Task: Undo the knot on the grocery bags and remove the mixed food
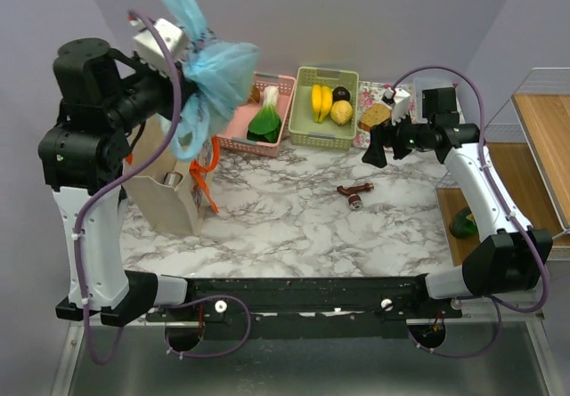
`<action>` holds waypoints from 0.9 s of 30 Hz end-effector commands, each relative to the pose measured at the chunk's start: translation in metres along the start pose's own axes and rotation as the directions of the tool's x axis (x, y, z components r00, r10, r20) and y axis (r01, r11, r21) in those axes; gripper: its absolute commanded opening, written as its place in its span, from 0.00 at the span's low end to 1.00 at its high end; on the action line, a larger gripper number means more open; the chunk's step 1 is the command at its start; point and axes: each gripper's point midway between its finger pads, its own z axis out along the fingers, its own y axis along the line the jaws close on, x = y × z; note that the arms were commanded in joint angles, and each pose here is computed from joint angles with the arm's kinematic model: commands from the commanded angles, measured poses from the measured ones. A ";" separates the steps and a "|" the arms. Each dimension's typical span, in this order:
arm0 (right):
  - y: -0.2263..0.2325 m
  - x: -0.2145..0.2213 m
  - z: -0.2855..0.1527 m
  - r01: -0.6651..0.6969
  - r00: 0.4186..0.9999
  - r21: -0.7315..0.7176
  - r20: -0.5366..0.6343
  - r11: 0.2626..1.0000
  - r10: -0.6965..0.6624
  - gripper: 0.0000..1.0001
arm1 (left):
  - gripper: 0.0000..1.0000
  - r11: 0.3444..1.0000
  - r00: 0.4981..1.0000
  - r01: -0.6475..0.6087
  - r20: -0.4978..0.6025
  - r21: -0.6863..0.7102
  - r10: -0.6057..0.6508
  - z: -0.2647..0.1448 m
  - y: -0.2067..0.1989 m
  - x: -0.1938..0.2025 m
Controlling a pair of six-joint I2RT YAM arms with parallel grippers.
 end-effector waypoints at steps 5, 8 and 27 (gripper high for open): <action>0.008 -0.021 -0.018 0.029 0.997 0.006 0.067 1.000 -0.029 1.00 | 0.00 0.806 0.959 -0.232 -0.009 0.545 0.282 0.027 -0.160 0.075; 0.006 -0.011 -0.021 0.038 0.998 0.034 0.044 0.999 -0.039 1.00 | 0.00 0.695 0.930 -0.246 -0.038 0.675 0.366 0.038 -0.207 0.134; 0.048 0.037 -0.029 0.039 0.999 -0.099 0.014 0.994 -0.037 1.00 | 0.78 0.643 0.857 -0.122 -0.246 0.756 0.452 0.060 -0.243 0.287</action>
